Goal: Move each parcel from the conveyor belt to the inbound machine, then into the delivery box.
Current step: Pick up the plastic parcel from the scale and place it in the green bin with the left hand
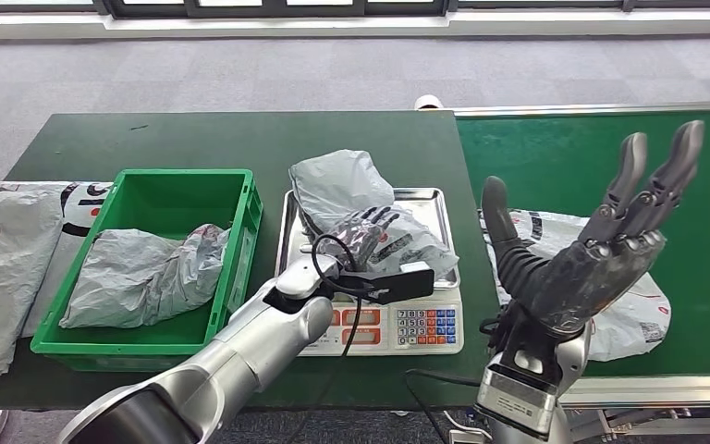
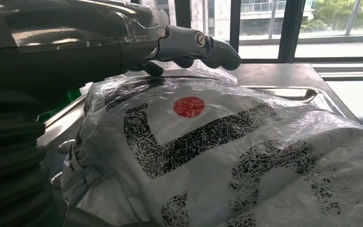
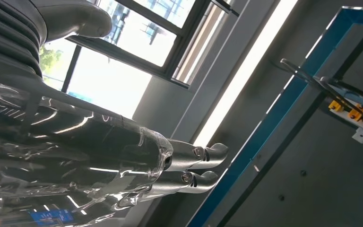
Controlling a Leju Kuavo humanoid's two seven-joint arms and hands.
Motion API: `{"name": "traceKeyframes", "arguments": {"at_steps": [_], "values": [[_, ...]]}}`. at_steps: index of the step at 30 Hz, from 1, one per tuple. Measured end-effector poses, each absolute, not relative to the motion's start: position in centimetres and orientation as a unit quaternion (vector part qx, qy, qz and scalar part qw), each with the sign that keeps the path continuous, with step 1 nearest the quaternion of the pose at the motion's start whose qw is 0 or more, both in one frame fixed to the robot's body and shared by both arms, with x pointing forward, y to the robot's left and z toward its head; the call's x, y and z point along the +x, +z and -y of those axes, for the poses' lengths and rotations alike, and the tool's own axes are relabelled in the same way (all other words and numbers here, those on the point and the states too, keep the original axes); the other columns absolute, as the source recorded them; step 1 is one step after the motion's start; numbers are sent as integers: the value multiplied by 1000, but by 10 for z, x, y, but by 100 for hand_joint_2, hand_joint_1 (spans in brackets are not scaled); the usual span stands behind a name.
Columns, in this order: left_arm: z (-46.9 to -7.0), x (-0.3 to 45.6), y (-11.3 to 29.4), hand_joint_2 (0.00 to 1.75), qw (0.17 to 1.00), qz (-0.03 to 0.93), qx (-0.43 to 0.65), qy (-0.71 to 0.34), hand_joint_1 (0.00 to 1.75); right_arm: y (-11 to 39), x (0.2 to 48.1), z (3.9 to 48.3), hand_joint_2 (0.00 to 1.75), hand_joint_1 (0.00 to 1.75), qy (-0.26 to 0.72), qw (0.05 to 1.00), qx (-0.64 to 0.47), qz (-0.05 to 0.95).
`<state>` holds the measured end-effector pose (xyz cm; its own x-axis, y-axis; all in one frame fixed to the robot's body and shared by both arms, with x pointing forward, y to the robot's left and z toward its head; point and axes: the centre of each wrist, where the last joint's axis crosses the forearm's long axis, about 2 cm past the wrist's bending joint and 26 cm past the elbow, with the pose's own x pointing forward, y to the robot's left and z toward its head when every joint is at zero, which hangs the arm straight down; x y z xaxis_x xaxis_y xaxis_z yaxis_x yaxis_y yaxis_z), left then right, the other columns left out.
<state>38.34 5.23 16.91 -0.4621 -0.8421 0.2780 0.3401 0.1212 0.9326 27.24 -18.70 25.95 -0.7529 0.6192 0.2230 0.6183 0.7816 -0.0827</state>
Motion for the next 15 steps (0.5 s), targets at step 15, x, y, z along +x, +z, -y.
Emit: {"name": "traceKeyframes", "arguments": {"at_steps": [15], "values": [[-58, 387, 164, 175, 477, 547, 218, -653, 175, 257, 280, 182, 175, 0, 9, 127, -321, 939]]}}
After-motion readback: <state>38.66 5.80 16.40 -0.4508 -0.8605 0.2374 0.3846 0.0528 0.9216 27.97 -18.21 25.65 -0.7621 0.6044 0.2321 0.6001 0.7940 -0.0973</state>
